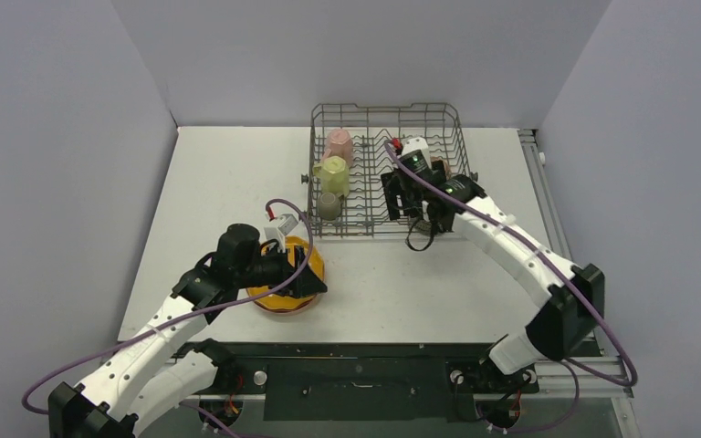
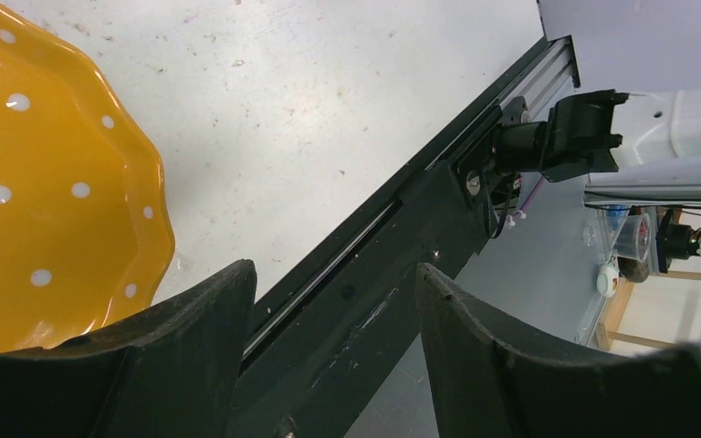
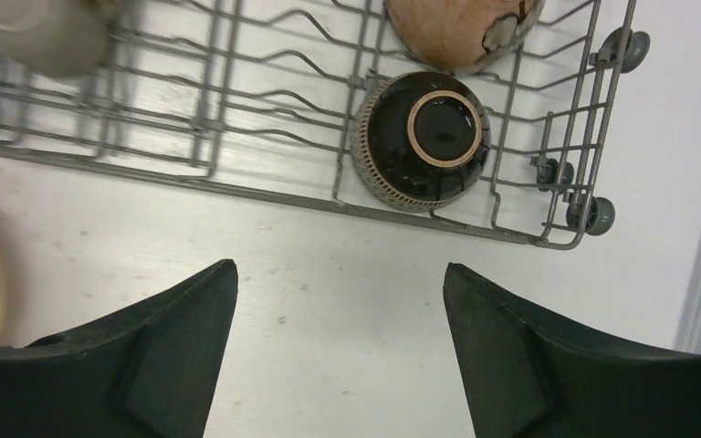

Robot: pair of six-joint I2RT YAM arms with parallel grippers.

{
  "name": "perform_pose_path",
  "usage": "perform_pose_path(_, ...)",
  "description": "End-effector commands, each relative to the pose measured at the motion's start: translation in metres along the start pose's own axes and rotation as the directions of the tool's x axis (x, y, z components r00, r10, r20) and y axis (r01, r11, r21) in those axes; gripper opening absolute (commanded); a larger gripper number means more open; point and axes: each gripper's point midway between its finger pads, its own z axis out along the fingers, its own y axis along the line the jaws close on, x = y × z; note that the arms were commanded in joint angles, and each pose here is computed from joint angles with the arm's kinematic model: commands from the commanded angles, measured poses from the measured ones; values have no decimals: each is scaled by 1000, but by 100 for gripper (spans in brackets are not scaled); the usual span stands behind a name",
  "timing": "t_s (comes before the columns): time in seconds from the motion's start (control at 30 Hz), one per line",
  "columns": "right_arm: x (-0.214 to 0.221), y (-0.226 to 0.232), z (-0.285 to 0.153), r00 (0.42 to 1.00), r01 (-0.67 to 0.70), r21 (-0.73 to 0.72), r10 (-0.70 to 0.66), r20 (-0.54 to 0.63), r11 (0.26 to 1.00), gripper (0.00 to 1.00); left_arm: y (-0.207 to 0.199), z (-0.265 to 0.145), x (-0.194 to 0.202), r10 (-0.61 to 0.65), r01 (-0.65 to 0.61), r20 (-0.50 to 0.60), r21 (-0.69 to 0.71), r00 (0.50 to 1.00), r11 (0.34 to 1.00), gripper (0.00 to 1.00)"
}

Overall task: Load the mixed dishes into the dish rack
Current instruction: Turn the bowl upside down on the dish rack.

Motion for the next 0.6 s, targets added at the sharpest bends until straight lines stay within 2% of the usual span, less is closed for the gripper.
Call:
perform_pose_path(0.0,-7,20,-31,985,-120,-140,135,108,983,77,3,-2,-7,29,-29,28,-24,999,999,61)
perform_pose_path(0.2,29,37,-47,988,-84,-165,103,111,983,75,11,-2,-9,26,-23,45,-71,999,997,62)
perform_pose_path(0.43,46,-3,-49,982,-104,-30,107,158,994,71,18,-2,-10,24,-17,58,-116,998,993,63)
perform_pose_path(0.57,59,-29,-33,981,-156,13,153,122,988,64,21,-2,-9,19,-10,68,-132,998,991,63)
